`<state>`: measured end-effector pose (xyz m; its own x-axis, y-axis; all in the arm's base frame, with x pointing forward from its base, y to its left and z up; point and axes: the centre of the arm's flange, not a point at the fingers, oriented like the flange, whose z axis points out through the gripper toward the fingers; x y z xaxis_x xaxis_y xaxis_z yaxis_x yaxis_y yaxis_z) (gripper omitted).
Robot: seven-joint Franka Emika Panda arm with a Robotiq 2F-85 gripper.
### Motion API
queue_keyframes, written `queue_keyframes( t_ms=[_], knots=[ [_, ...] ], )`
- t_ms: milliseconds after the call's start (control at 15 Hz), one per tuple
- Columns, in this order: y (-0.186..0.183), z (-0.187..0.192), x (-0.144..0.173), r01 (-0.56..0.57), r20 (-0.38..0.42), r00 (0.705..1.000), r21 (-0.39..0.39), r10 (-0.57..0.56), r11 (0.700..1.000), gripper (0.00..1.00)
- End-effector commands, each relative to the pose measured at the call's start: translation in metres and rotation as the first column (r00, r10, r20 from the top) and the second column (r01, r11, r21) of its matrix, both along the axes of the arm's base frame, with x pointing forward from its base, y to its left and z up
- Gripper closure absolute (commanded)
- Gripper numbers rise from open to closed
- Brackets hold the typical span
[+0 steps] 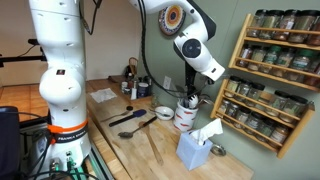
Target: Hang the whisk on the hook on the spice rack
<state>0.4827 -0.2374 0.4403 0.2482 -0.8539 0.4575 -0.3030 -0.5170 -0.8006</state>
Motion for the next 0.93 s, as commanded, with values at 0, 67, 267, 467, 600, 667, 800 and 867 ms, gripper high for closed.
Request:
queue_keyframes(
  t_ms=[0,67,267,467,600,667,800,867],
  knots=[
    [-0.0027,0.0005,0.0043,0.019,-0.008,1.000,0.009,-0.019,1.000,0.98],
    [-0.0029,0.0010,0.0049,0.018,-0.006,1.000,0.008,-0.018,1.000,0.98],
    [-0.0031,0.0023,0.0071,0.018,-0.005,1.000,0.005,-0.018,1.000,0.98],
    [-0.0044,0.0016,0.0084,0.021,-0.008,1.000,0.005,-0.021,1.000,0.98],
    [-0.0057,0.0009,0.0091,0.020,-0.012,1.000,0.005,-0.020,1.000,0.98],
    [-0.0061,0.0006,0.0098,0.020,-0.013,1.000,0.006,-0.019,1.000,0.98],
    [-0.0075,0.0001,0.0114,0.020,-0.015,1.000,0.007,-0.020,1.000,0.98],
    [-0.0081,-0.0001,0.0120,0.021,-0.015,1.000,0.008,-0.021,1.000,0.98]
  ],
)
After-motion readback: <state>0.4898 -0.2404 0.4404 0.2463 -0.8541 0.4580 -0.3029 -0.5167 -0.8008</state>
